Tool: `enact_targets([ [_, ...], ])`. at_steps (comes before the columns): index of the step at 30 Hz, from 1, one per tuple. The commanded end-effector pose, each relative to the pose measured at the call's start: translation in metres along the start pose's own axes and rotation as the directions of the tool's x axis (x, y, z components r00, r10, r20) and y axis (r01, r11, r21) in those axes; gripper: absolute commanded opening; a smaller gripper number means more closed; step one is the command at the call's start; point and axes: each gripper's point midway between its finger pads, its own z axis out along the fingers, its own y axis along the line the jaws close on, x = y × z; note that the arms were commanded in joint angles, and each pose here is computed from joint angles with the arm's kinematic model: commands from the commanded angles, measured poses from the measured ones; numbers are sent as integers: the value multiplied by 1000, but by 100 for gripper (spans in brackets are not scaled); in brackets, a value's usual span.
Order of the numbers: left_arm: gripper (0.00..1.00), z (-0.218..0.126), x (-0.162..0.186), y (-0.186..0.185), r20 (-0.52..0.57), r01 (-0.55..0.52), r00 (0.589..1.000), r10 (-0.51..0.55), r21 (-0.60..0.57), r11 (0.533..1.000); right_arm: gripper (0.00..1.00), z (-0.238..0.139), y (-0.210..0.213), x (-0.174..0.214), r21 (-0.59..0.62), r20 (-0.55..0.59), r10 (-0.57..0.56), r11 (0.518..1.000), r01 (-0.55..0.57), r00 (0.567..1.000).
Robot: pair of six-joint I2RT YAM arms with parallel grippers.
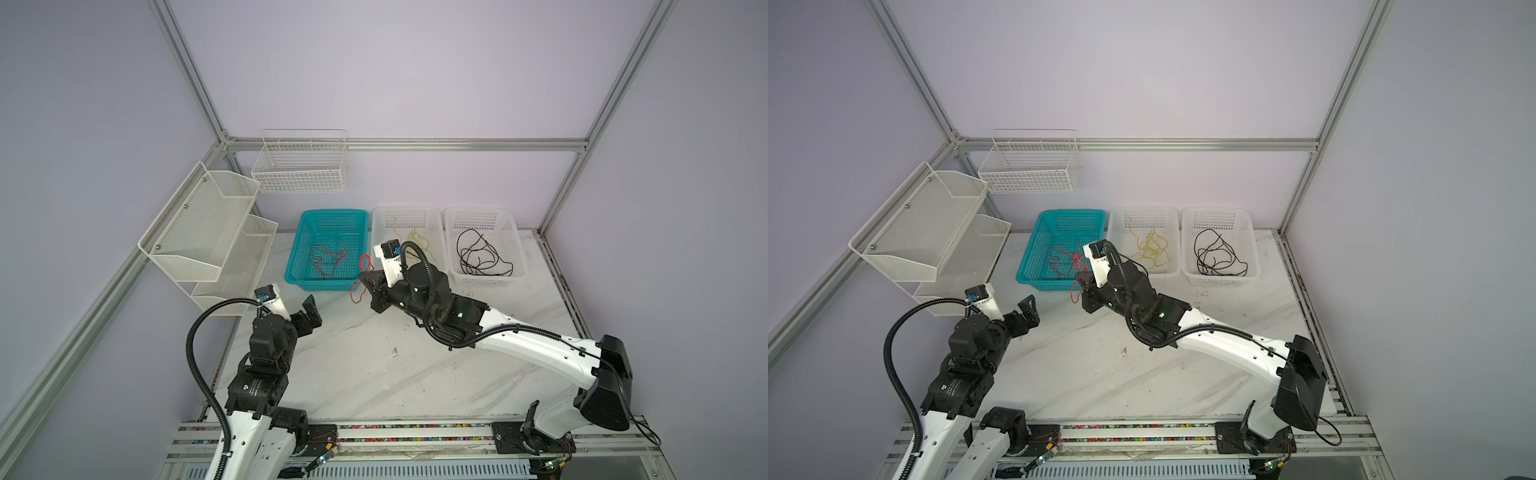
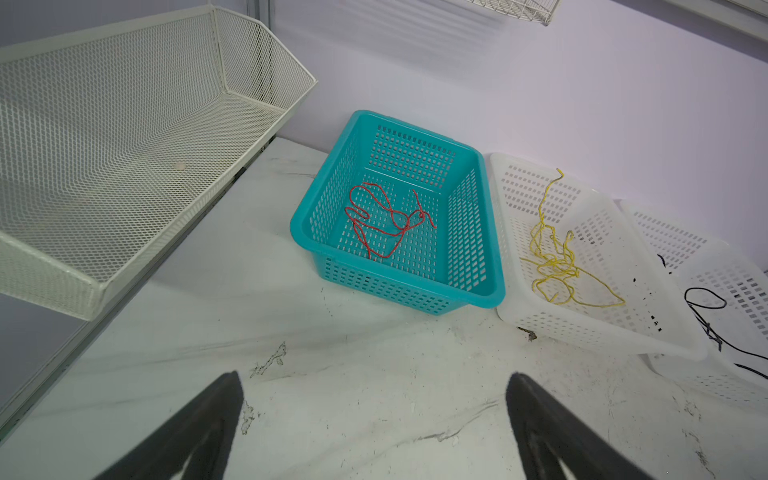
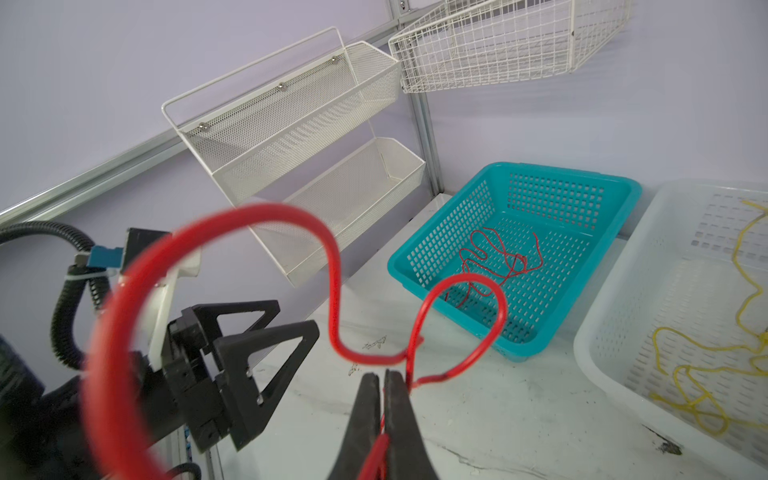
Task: Untangle the cables
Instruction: 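Carry the red wire over the teal basket with the right gripper while the left withdraws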
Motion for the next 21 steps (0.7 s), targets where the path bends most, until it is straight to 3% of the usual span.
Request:
enact_targets([
  [1,100,2,5,2,21,-16,1000,16,3,1000,0,16,-13,-16,38,21,-8,999,7,1000],
  [21,100,3,10,0,10,-16,1000,16,18,1000,0,145,-104,-7,89,-53,72,994,-68,996],
])
